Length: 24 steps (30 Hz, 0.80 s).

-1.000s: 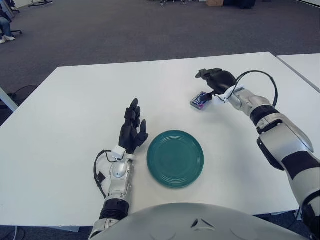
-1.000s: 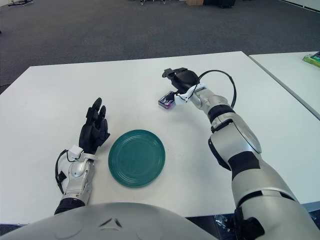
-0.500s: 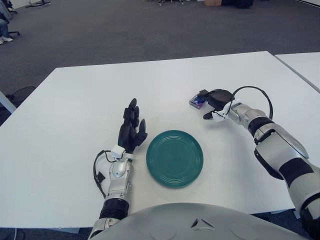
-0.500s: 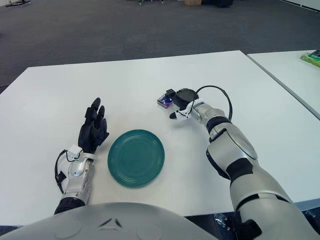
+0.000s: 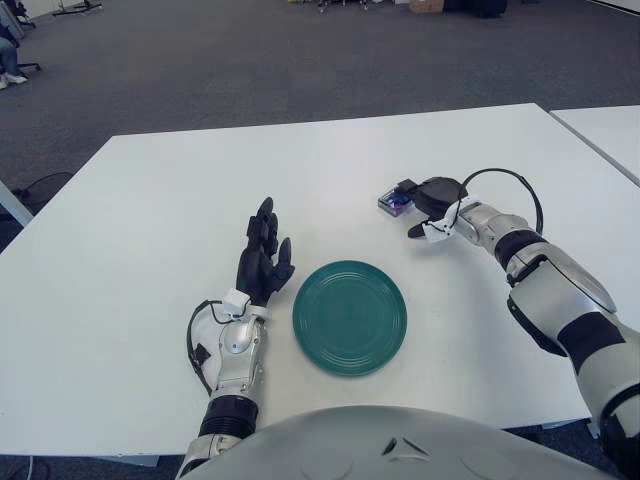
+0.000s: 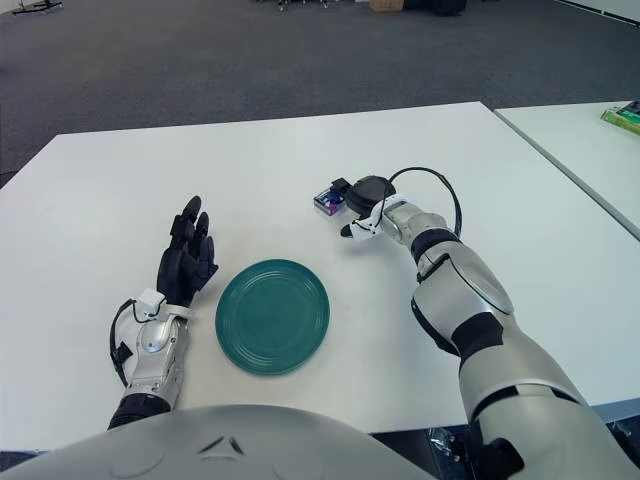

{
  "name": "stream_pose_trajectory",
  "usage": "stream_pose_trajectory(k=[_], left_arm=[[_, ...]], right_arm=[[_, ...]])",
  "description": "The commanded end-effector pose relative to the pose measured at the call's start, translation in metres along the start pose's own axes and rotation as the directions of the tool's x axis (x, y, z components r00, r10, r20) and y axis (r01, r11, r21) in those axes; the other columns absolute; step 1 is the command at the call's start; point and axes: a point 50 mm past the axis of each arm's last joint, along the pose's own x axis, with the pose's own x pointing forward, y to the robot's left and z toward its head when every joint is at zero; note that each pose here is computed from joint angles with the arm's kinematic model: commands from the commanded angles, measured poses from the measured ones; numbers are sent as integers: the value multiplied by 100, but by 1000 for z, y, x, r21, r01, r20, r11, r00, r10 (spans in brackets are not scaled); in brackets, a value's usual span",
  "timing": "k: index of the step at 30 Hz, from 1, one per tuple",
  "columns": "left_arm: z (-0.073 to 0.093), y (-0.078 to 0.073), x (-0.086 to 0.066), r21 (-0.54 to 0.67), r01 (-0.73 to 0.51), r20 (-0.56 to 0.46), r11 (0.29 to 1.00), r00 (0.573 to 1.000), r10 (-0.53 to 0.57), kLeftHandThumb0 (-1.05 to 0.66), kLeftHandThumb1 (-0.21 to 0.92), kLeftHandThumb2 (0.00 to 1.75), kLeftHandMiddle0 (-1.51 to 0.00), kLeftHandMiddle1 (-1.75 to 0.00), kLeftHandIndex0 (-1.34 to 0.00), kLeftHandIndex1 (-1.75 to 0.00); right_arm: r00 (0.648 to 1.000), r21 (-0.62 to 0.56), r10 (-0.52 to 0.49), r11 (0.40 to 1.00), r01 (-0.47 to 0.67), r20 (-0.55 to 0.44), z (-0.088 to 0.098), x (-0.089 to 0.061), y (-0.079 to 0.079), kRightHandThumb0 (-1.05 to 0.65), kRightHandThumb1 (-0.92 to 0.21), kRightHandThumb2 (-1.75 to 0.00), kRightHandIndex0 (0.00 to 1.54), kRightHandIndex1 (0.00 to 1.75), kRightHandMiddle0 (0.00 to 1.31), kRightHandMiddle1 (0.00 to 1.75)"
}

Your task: Put the gum into the plate.

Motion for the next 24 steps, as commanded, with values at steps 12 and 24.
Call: stream_pose_trajectory(k=[12, 24], left_arm=[[-29, -16, -31, -59, -85, -125, 995, 989, 77, -79, 92, 60, -11, -1, 0, -38], [-31, -13, -33, -62, -102, -136, 993, 986, 93, -78, 92, 61, -13, -1, 0, -41]], right_arm=[[999, -160, 24, 987, -27, -24, -1, 10, -16, -65, -92, -43, 52, 8, 0, 61], [992, -205, 116, 974, -102, 55, -8, -6, 3, -65, -92, -45, 54, 7, 0, 63]])
